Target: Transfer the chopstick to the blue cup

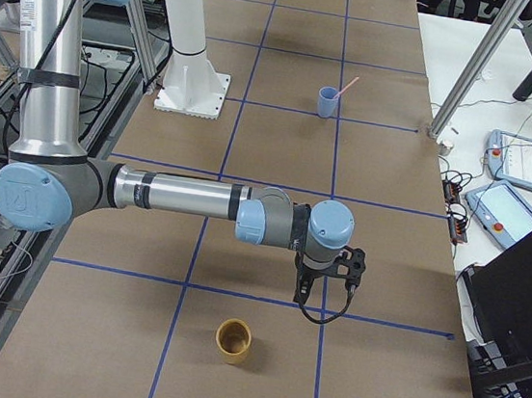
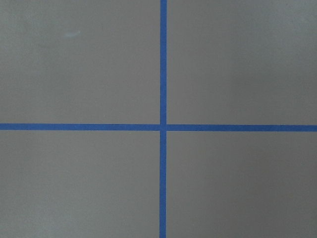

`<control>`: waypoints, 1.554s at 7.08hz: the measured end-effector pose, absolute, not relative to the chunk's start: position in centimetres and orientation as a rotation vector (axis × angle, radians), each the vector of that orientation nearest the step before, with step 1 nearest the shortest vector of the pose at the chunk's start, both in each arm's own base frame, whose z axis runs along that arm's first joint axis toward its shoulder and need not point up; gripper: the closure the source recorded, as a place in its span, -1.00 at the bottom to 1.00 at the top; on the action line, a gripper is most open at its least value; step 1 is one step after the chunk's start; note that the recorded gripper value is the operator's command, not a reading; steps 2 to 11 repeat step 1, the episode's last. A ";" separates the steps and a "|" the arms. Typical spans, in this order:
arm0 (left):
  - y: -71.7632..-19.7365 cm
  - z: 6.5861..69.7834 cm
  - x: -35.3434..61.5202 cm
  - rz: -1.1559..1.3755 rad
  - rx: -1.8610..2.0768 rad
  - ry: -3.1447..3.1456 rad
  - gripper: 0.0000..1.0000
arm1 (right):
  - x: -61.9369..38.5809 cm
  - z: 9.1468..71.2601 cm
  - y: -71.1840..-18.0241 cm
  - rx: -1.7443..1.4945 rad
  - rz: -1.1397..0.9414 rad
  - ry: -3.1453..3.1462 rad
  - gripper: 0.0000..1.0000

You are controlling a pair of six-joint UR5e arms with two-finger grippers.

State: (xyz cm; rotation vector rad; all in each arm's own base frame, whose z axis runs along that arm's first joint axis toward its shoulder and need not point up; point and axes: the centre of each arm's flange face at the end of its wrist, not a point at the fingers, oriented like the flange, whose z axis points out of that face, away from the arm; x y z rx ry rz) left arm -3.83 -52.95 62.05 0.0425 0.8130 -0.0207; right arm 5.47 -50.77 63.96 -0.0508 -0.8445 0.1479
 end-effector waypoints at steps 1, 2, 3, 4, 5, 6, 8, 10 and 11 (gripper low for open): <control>-53.0 62.0 -3.8 -0.019 0.045 0.813 -0.96 | 5.5 64.0 -50.8 -0.051 0.149 -0.844 -1.00; -53.0 62.0 -3.8 -0.019 0.045 0.813 -0.96 | 5.5 64.0 -50.8 -0.051 0.149 -0.844 -1.00; -53.0 62.0 -3.8 -0.019 0.045 0.813 -0.96 | 5.5 64.0 -50.8 -0.051 0.149 -0.844 -1.00; -53.0 62.0 -3.8 -0.019 0.045 0.813 -0.96 | 5.5 64.0 -50.8 -0.051 0.149 -0.844 -1.00; -53.0 62.0 -3.8 -0.019 0.045 0.813 -0.96 | 5.5 64.0 -50.8 -0.051 0.149 -0.844 -1.00; -53.0 62.0 -3.8 -0.019 0.045 0.813 -0.96 | 5.5 64.0 -50.8 -0.051 0.149 -0.844 -1.00; -53.0 62.0 -3.8 -0.019 0.045 0.813 -0.96 | 5.5 64.0 -50.8 -0.051 0.149 -0.844 -1.00; -53.0 62.0 -3.8 -0.019 0.045 0.813 -0.96 | 5.5 64.0 -50.8 -0.051 0.149 -0.844 -1.00; -53.0 62.0 -3.8 -0.019 0.045 0.813 -0.96 | 5.5 64.0 -50.8 -0.051 0.149 -0.844 -1.00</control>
